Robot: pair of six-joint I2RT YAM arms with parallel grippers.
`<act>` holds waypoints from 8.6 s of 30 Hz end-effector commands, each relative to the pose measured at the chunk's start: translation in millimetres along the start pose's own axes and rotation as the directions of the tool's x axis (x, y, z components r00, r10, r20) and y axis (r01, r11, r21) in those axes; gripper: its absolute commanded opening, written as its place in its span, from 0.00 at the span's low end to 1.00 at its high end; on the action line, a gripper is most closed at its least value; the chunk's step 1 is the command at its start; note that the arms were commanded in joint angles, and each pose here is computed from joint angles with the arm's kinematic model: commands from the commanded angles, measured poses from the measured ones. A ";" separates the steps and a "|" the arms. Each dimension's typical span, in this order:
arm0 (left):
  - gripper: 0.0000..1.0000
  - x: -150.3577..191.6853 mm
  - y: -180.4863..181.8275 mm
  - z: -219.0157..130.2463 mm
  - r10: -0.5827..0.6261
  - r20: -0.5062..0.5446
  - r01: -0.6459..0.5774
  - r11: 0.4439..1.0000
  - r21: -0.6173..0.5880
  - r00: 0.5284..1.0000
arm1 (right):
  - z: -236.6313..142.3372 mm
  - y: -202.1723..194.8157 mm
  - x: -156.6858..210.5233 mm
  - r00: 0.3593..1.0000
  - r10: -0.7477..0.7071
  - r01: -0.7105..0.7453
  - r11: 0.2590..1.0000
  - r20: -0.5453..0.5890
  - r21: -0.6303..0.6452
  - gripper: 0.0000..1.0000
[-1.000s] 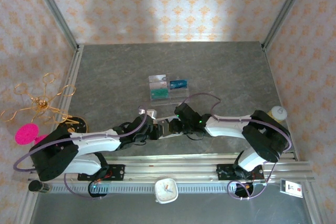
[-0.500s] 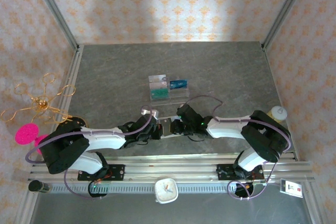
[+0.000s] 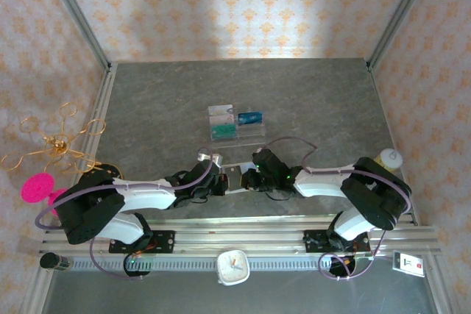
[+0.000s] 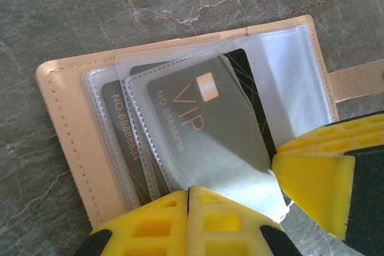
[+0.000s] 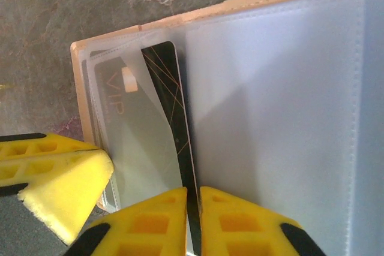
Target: Take the credit cards out of the card holder
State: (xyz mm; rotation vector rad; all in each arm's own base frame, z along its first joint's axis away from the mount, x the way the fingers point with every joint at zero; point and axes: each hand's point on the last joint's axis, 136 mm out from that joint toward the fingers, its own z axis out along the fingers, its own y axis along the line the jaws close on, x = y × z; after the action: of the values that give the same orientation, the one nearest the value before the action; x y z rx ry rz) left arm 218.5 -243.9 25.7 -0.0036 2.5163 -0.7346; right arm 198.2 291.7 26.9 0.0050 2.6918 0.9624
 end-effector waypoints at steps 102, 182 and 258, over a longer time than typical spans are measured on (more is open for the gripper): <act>0.78 -53.9 0.2 -95.2 -0.034 0.266 0.024 0.999 0.037 0.963 | -44.8 -14.8 -133.4 0.887 -0.449 0.413 0.876 0.107 0.250 0.00; 0.86 -127.6 -1.6 -139.6 0.069 0.451 -0.103 0.993 0.052 0.890 | -6.0 35.3 -197.5 0.094 -0.947 0.981 0.141 -0.307 -0.136 0.00; 0.11 -45.1 6.0 -57.5 -0.161 0.168 0.127 0.973 0.194 0.973 | 21.5 49.8 -21.4 0.902 -0.412 0.368 0.890 0.128 0.270 0.00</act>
State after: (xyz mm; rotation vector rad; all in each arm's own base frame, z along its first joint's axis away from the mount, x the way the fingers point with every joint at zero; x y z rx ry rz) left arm 223.3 -189.2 72.2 -0.2100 2.3335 -0.9234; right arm 217.6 334.6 32.7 -0.4540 2.5229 0.3926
